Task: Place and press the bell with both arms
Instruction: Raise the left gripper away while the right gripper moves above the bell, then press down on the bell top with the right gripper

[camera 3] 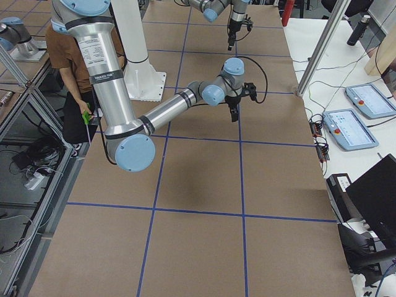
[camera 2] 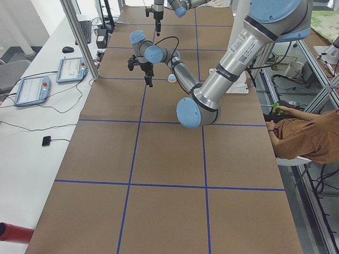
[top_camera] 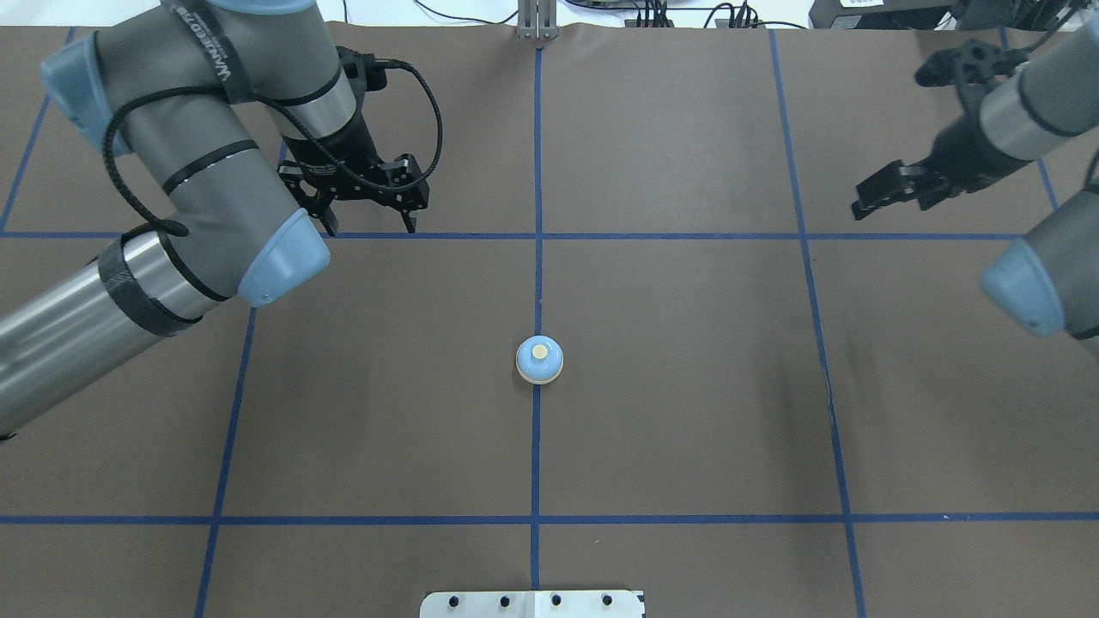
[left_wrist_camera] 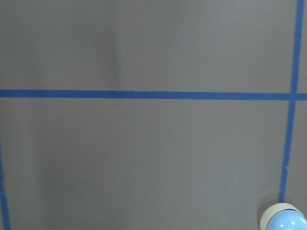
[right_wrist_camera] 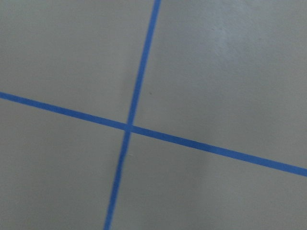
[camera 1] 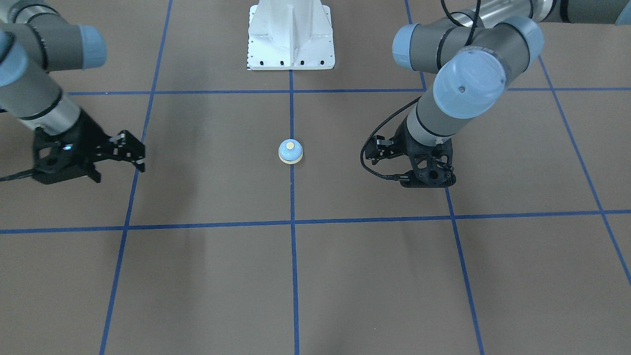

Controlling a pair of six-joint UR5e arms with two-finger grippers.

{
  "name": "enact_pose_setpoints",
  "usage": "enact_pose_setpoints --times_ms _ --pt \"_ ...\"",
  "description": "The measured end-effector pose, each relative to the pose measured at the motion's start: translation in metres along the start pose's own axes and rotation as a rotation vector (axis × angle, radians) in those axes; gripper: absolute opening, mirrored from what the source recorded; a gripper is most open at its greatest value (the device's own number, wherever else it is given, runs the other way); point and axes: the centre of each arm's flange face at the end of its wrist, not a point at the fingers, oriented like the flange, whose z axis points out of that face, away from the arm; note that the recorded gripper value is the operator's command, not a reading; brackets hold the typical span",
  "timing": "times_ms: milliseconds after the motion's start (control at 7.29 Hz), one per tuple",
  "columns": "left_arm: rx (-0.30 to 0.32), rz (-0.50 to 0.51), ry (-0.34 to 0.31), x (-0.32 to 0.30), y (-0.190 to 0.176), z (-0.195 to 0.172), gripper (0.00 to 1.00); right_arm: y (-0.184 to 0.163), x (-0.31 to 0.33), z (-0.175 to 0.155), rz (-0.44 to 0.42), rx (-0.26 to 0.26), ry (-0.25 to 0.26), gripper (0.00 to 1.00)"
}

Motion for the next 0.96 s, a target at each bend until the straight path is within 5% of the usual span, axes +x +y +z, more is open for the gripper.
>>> enact_pose_setpoints --times_ms 412,961 --pt "0.007 0.014 -0.014 -0.037 -0.003 -0.001 0.99 0.05 -0.156 0.04 0.068 0.003 -0.041 0.0" --pt "0.012 0.039 -0.019 -0.056 0.0 -0.003 0.99 0.067 -0.265 0.089 0.17 -0.025 0.025 0.0"
